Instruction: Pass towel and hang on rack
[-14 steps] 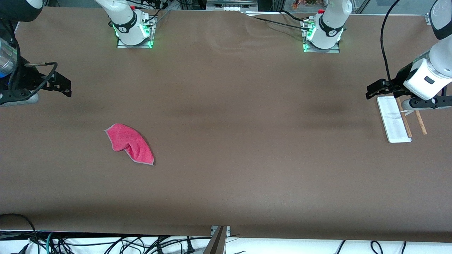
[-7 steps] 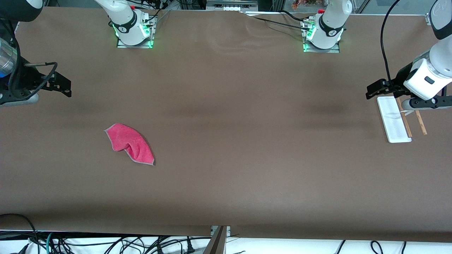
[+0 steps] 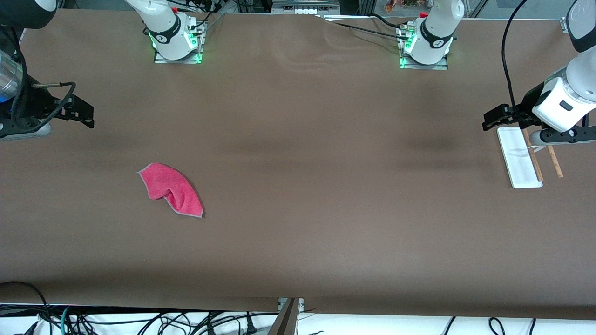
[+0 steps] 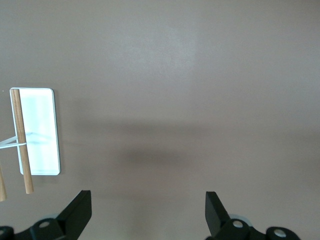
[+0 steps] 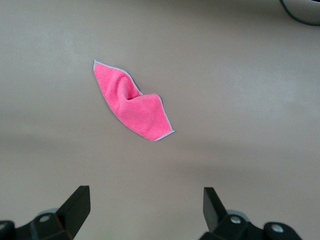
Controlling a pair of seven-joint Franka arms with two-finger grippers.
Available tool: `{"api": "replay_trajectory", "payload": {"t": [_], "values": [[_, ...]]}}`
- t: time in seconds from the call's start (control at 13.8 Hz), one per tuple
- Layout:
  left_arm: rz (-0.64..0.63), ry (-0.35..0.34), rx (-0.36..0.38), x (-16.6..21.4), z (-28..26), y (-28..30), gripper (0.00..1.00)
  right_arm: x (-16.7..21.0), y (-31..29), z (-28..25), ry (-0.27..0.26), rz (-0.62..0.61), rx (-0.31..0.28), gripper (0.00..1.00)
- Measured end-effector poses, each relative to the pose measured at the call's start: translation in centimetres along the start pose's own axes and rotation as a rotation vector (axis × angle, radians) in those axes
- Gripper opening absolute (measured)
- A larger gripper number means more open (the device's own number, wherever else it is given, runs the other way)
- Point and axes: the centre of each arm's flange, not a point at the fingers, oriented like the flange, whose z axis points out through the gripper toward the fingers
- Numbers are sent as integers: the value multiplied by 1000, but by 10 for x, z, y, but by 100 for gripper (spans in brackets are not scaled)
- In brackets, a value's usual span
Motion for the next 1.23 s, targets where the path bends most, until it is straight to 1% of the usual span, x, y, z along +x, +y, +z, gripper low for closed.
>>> {"api": "replay_trajectory", "payload": {"t": [0.36, 0.58, 0.87, 1.01, 1.23], "values": [[0, 0, 0, 0, 0, 0, 100, 1, 0, 1, 1, 0, 0, 100], [0, 0, 0, 0, 0, 0, 100, 14, 1, 18, 6, -3, 4, 100], [2, 2, 0, 0, -1, 1, 100, 39, 2, 59, 4, -7, 13, 100], [6, 12, -1, 0, -6, 3, 100, 56, 2, 91, 3, -10, 21, 100], [8, 17, -1, 0, -8, 4, 100, 84, -4, 140, 38, -23, 32, 100]]}}
